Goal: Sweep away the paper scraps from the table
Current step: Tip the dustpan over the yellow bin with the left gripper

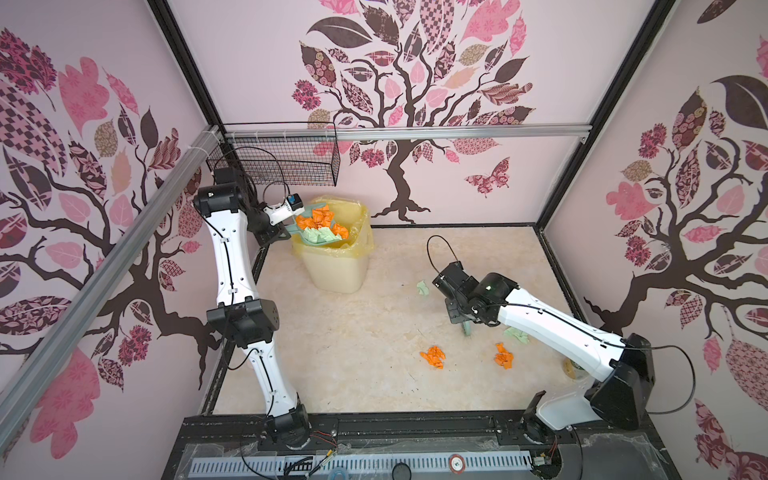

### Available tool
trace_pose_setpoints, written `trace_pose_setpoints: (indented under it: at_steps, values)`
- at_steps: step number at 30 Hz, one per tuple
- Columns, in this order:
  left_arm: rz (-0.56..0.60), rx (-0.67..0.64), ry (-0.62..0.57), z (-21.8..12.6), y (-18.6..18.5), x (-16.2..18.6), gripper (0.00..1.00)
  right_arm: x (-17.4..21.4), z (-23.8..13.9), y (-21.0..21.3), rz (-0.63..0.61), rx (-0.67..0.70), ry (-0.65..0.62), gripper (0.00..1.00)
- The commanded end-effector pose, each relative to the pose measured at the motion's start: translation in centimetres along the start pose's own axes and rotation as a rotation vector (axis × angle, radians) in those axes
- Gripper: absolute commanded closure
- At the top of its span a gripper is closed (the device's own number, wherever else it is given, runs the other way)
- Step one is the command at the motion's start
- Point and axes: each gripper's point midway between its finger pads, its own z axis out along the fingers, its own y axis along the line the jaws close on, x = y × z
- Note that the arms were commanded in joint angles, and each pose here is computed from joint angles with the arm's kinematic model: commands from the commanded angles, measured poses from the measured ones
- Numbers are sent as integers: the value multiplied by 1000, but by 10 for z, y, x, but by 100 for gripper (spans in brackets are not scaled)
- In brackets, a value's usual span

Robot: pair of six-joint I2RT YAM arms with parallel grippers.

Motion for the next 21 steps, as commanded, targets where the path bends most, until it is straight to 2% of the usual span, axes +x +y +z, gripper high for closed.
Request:
trace_pose_setpoints:
  at_steps: [1, 9, 13, 16, 21]
  values:
    - [130, -92, 81, -26, -1, -9, 100, -1, 4, 1, -6, 4, 6, 100]
    - [392, -309, 214, -38, 12, -35, 100, 1, 1, -2, -12, 7, 1, 100]
    - [495, -370, 293, -44, 18, -38, 100, 3, 1, -4, -10, 7, -1, 100]
    - [527, -394, 333, -49, 24, -36, 100, 4, 1, -3, -7, 1, -3, 100]
    - [503, -440, 299, -62, 28, -43, 100, 5, 3, -1, -9, -6, -5, 100]
